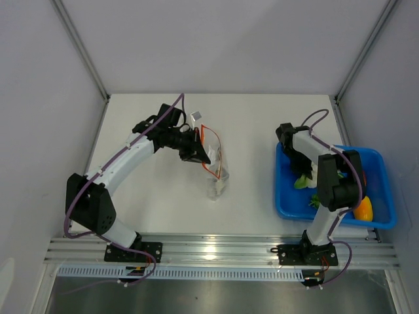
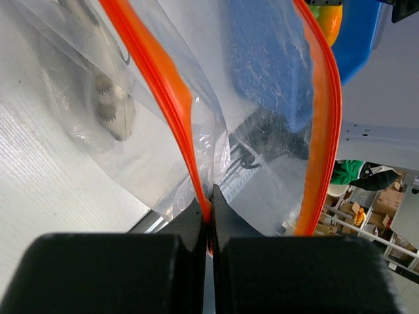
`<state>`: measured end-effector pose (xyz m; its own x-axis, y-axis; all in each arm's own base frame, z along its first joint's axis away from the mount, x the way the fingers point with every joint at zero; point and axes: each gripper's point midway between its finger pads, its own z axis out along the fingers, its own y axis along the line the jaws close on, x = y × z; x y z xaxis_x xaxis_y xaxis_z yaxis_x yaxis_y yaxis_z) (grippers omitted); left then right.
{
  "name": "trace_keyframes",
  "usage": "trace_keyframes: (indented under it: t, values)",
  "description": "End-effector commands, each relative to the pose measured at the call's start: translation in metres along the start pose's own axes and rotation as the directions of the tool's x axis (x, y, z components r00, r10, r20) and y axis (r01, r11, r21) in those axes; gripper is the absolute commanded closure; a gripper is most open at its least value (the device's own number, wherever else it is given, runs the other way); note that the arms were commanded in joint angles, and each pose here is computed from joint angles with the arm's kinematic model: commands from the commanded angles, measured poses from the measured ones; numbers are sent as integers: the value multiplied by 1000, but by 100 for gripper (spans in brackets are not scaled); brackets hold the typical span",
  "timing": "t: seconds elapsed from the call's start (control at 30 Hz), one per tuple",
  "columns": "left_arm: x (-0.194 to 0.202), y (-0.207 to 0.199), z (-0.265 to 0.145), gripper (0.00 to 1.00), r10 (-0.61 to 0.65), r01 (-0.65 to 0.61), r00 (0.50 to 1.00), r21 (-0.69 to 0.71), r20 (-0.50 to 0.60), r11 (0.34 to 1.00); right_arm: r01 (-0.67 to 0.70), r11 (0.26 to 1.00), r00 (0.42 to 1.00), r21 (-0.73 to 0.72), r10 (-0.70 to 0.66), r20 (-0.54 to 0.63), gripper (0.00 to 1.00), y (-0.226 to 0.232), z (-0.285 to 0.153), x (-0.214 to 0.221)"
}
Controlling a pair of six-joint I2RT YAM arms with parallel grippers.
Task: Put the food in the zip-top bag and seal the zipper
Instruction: Pick up the fake vegetable from the bin.
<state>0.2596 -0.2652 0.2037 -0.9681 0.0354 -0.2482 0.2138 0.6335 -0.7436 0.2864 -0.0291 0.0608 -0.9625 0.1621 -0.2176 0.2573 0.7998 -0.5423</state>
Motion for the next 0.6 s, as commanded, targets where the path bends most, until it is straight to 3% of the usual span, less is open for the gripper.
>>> trace_keyframes:
  t: [0.0, 0.13, 0.4, 0.57]
  values:
    - [-1, -3, -10, 99, 24, -24, 999, -3, 26, 1000, -79, 995, 995, -61, 82, 53, 87, 6, -6, -9]
    - [1, -2, -8, 99, 16, -16, 1000, 2, 12, 1000, -110, 988, 991, -106, 118, 69, 100, -1, -24, -8]
    - [2, 1, -3, 99, 14, -14, 1000, 8, -16, 1000, -184, 933, 970, -310, 224, 96, 100, -13, -93, -7]
    - [0, 0, 0, 100, 11, -10, 999, 19, -30, 1000, -170, 827, 947, -536, 287, 142, 100, -15, -161, -18]
